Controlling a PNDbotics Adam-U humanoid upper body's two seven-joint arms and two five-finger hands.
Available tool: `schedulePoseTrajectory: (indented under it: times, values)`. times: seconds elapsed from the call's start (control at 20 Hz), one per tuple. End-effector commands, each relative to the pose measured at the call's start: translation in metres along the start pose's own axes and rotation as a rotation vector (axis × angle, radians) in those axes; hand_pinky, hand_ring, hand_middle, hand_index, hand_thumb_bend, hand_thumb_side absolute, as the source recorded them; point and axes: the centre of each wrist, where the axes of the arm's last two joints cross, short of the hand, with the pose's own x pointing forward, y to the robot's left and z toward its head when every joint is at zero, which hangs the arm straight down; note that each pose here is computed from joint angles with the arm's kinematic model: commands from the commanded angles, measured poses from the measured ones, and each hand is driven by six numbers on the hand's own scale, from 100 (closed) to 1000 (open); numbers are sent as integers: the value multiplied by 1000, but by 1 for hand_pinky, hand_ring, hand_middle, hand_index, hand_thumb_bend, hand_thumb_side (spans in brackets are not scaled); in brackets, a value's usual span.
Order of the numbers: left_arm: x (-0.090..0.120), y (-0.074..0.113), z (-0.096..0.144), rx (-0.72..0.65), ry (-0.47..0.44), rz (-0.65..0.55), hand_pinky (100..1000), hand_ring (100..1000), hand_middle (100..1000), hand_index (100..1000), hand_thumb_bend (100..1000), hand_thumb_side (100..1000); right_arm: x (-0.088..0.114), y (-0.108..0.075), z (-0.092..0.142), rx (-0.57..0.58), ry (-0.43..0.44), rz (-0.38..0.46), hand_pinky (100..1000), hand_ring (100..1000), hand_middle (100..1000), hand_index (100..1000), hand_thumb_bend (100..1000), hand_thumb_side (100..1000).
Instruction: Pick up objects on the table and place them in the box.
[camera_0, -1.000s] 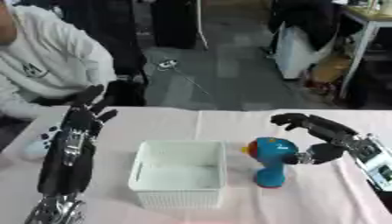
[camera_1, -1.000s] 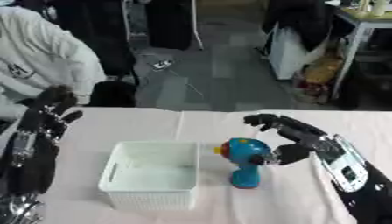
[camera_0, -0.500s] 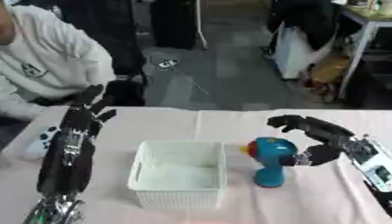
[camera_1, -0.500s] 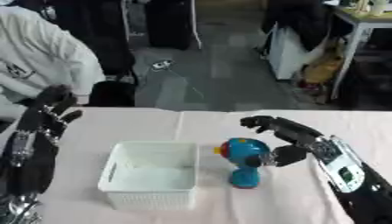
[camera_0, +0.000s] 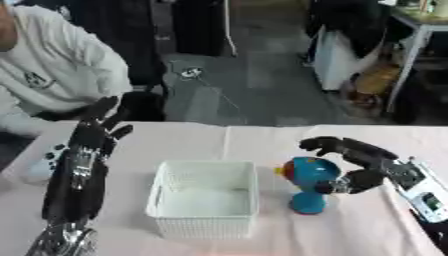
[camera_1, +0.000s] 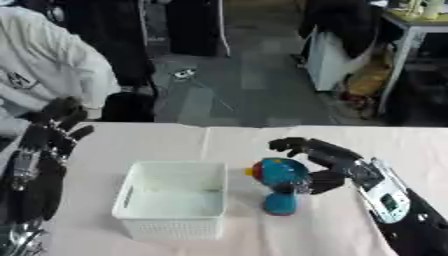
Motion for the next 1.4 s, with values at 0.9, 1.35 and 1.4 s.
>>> schedulePoseTrajectory:
  times: [0.9, 1.35, 1.4]
  values:
    - [11, 2, -9, -20, -46, -6, 859, 912, 959, 979, 294, 851, 3, -10, -3, 32, 46, 86, 885, 931, 915, 1000, 643, 683]
    - [11, 0, -10, -24, -49, 2, 858, 912, 958, 978, 295, 849, 3, -10, -8, 48, 62, 103, 882, 925, 916, 1000, 641, 624]
    - [11, -1, -11, -25, -49, 2, 858, 912, 958, 978, 295, 849, 3, -9, -9, 50, 64, 105, 880, 924, 915, 1000, 637, 605]
